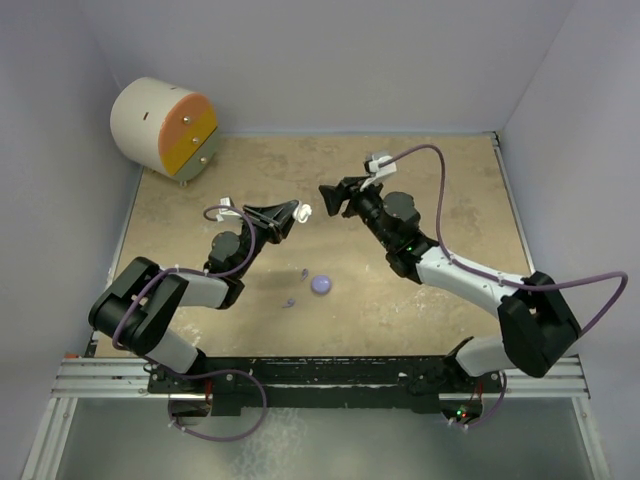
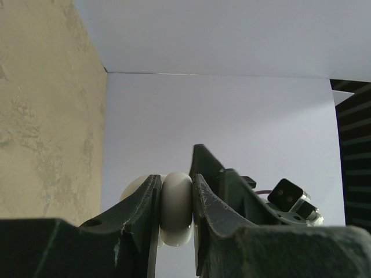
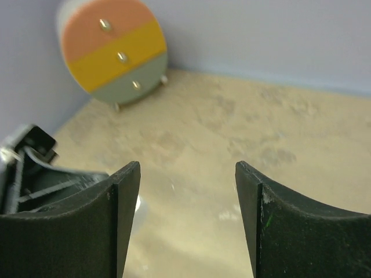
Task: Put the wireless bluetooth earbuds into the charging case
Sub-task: Place the earbud in the charging case, then close the charging case, then place the charging case at the center of the board.
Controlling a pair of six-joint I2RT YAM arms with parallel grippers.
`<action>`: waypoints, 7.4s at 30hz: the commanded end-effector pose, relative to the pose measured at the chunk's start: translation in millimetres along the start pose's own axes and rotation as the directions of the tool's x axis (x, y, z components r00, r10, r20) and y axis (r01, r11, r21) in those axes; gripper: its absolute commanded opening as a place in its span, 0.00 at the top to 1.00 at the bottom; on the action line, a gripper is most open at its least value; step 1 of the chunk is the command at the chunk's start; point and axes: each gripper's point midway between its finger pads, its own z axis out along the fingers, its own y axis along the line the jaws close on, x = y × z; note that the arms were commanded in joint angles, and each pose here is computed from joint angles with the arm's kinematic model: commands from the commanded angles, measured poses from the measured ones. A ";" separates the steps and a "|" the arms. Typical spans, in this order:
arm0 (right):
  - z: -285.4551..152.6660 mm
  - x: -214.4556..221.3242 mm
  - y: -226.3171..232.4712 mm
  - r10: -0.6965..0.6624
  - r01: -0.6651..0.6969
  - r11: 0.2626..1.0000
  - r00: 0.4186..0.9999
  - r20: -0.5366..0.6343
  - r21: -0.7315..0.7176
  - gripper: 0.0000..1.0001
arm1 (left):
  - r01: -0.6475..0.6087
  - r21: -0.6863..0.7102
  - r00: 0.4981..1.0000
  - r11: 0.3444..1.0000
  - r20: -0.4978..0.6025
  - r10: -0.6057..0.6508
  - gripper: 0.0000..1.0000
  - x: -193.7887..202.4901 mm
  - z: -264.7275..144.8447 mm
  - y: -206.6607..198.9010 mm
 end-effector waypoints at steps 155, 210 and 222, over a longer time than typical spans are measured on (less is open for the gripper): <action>3.5 58.7 -5.7 -0.232 0.241 0.956 0.970 -0.071 0.166 0.05 | 0.239 -0.044 0.944 0.970 0.244 -0.221 1.00 2.1 58.2 -12.3; -35.6 24.8 -60.8 -0.037 0.043 0.936 0.999 -0.022 0.348 0.01 | -0.369 -0.480 0.903 0.796 0.018 0.430 1.00 -35.3 29.6 99.2; -31.6 32.8 -41.6 -0.023 0.031 0.976 0.999 -0.040 0.214 0.00 | -0.483 -0.579 0.826 0.657 -0.052 0.562 1.00 -65.7 50.0 141.2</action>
